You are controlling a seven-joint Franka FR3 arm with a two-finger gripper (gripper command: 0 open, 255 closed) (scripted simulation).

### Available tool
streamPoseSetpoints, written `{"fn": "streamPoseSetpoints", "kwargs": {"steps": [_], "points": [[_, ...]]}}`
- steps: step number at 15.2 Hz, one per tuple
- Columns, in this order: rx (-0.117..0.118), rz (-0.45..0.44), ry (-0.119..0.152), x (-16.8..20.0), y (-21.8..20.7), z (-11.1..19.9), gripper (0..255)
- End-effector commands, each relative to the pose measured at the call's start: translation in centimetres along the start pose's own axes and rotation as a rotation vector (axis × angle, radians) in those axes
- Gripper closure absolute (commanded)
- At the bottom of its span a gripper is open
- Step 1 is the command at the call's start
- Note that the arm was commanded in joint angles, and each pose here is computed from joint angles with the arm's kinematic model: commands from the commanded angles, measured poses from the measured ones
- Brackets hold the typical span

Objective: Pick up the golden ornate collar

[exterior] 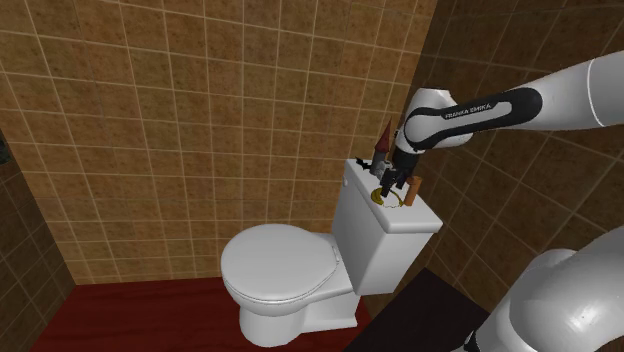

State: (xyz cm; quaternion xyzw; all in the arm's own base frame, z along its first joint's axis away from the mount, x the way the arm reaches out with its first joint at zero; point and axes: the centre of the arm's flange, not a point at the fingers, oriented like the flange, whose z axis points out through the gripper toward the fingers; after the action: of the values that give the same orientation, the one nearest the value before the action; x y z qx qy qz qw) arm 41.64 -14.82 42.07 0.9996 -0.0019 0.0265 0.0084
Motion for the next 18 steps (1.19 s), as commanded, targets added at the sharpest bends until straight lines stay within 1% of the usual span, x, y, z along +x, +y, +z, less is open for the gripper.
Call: {"fn": "streamPoseSetpoints", "kwargs": {"steps": [1,8,15,17,18], "points": [[-0.007,-0.001,0.008,1.0,1.5,1.7,0],[-0.024,-0.002,0.029,4.9,6.6,7.4,0],[-0.024,-0.002,0.029,4.7,6.5,11.1,0],[-0.024,-0.002,0.029,4.7,6.5,11.4,0],[-0.024,-0.002,0.029,4.7,6.5,11.4,255]]}}
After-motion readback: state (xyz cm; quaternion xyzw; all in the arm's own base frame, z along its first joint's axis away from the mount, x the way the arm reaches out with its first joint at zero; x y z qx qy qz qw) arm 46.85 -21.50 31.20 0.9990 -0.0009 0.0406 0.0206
